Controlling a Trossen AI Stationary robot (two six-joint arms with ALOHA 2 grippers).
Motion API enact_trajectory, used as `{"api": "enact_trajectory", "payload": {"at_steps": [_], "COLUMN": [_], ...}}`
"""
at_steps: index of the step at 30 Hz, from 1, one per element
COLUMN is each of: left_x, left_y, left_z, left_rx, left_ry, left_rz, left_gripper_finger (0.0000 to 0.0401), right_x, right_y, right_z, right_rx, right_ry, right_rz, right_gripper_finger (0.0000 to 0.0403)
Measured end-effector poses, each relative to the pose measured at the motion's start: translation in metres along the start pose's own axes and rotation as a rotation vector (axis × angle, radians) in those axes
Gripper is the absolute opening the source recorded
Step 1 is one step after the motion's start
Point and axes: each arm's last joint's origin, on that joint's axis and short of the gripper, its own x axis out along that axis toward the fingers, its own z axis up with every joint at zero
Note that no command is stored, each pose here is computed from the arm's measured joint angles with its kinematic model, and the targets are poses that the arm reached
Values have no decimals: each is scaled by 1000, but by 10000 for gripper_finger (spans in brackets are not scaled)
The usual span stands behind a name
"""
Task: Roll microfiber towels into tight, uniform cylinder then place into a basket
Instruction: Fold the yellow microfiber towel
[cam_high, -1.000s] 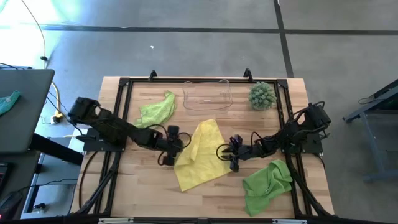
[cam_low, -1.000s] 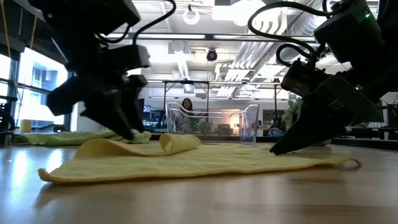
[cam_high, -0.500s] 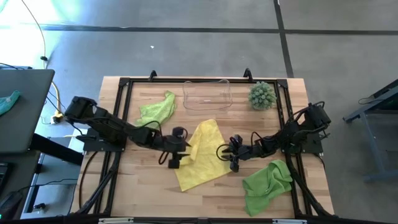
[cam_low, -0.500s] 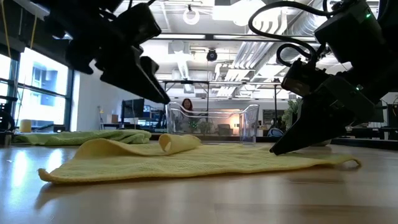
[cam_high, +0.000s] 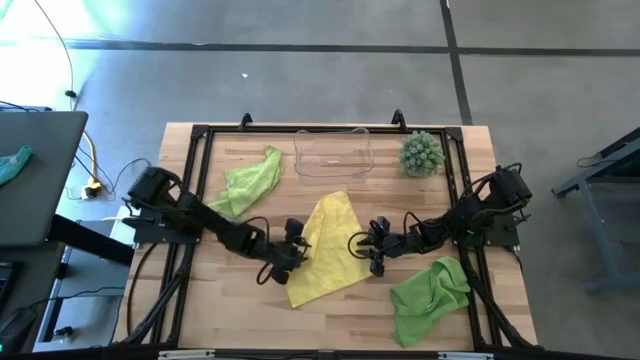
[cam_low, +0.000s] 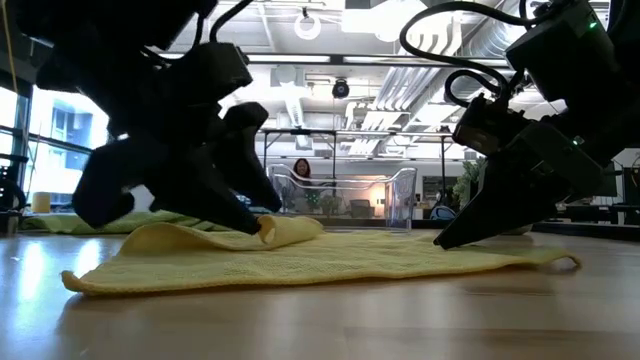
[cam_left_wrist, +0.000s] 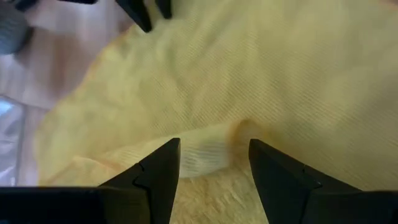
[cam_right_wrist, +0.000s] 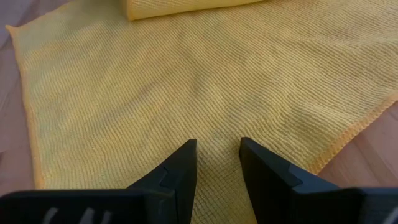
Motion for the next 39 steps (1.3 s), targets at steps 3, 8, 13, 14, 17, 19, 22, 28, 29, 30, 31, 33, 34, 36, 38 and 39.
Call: {"api": "enact_trajectory", "payload": {"at_steps": [3,8,13,14,17,19,22,28,29,30,31,33,34,36,38,39], "left_x": [4,3,3,3,3,3,2,-5,-7,-9,-11,-17,-21,-28,-33,-37], "left_y": [-2,-1,0,-1,-2,-3,-4,-2,-1,0,1,5,7,10,13,14], "left_z": [1,0,0,1,1,1,2,2,2,-1,-3,-8,-10,-16,-22,-25], "left_rx": [-6,-5,-7,-7,-6,-6,15,97,108,125,139,155,162,179,176,170], "left_ry": [-6,17,19,16,0,-7,-5,56,76,111,149,217,251,324,386,413], "left_rz": [77,169,182,172,120,95,107,223,239,254,274,320,341,372,392,398], "left_gripper_finger": [181,172,103,83,22,7,10,4,4,3,2,1,1,1,1,1], "right_x": [0,0,0,0,0,0,0,0,0,0,0,0,0,0,0,0], "right_y": [0,0,0,0,0,0,0,0,0,0,0,0,0,0,0,0], "right_z": [0,0,0,0,0,0,0,0,0,0,0,0,0,0,0,0], "right_rx": [0,0,0,0,0,0,0,3,5,7,7,7,7,4,3,3], "right_ry": [0,0,0,-1,-1,-1,-1,0,0,-1,0,0,0,0,0,0], "right_rz": [0,-1,-1,-1,-1,-1,-1,-1,-1,-1,-1,-1,-1,-1,-1,-1], "right_gripper_finger": [119,119,119,119,119,119,119,119,119,119,119,119,119,119,119,119]}}
